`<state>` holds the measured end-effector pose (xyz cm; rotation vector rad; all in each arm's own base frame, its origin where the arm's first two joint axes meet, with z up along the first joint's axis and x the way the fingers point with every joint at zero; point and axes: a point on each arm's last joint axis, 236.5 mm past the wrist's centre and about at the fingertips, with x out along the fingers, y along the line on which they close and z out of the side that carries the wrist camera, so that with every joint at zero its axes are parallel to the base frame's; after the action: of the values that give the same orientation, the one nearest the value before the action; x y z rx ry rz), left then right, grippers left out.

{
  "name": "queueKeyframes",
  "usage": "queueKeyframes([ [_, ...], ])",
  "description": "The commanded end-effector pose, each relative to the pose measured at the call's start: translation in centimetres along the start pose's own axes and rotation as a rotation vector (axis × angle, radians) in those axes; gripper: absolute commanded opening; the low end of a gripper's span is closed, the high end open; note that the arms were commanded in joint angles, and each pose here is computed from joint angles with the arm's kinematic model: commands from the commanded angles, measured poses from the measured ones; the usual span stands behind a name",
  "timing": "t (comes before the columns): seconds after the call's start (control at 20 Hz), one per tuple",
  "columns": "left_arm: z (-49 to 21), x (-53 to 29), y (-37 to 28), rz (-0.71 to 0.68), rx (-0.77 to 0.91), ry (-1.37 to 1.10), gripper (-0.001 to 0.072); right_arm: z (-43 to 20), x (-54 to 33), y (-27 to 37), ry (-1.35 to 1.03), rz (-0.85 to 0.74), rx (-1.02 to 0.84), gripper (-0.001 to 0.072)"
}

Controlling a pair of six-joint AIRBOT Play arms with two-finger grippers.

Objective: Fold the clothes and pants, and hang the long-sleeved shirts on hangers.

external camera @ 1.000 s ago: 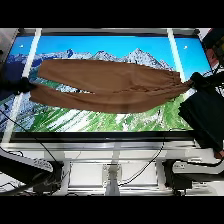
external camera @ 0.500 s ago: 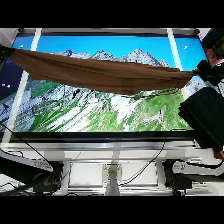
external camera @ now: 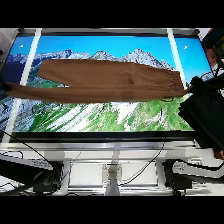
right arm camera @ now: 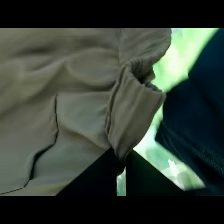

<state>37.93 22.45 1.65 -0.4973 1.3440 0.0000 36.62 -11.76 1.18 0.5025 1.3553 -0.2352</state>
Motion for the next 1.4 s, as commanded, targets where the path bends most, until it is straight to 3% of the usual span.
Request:
queueKeyframes([
  [0.0, -7.4, 3.2, 2.5, 0.035, -0.005, 0.275, 0.0011, -4.2, 1.8, -0.9, 0.153, -0.019, 0.000, 0.0029],
  [0.2, -12.7, 4.2, 6.1, 0.190, -0.019, 0.487, 0.0011, -6.7, 1.8, -1.2, 0.256, -0.028, -0.001, 0.0029],
  [0.45, -12.7, 4.7, 6.0, 0.191, -0.011, 0.483, 0.0032, -7.2, 1.7, -1.2, 0.276, -0.024, -0.015, 0.0034],
  [0.5, -12.6, 4.8, 5.9, 0.185, -0.011, 0.480, 0.0266, -7.2, 1.7, -1.2, 0.277, -0.024, -0.015, 0.0176],
  [0.55, -12.5, 4.8, 5.9, 0.186, -0.014, 0.478, 0.0601, -7.3, 1.7, -1.3, 0.280, -0.025, -0.015, 0.0483],
  [0.6, -12.2, 4.9, 6.0, 0.202, -0.044, 0.459, 0.0711, -7.3, 1.6, -1.2, 0.283, -0.025, -0.016, 0.0720],
  [0.65, -11.8, 5.0, 6.2, 0.215, -0.068, 0.442, 0.0711, -7.3, 1.6, -1.2, 0.282, -0.025, -0.016, 0.0686],
  [0.95, -5.8, 3.7, 5.0, 0.249, -0.007, 0.247, 0.0705, -7.3, 1.6, -1.2, 0.284, -0.024, -0.017, 0.0685],
  [1.2, 5.6, 2.4, -1.4, 0.142, 0.096, -0.164, 0.0695, -6.2, 1.9, -0.5, 0.235, 0.006, -0.012, 0.0685],
  [1.35, 9.5, 3.0, -5.4, 0.104, 0.151, -0.305, 0.0695, -1.6, 1.7, 0.0, 0.049, 0.019, -0.013, 0.0656],
])
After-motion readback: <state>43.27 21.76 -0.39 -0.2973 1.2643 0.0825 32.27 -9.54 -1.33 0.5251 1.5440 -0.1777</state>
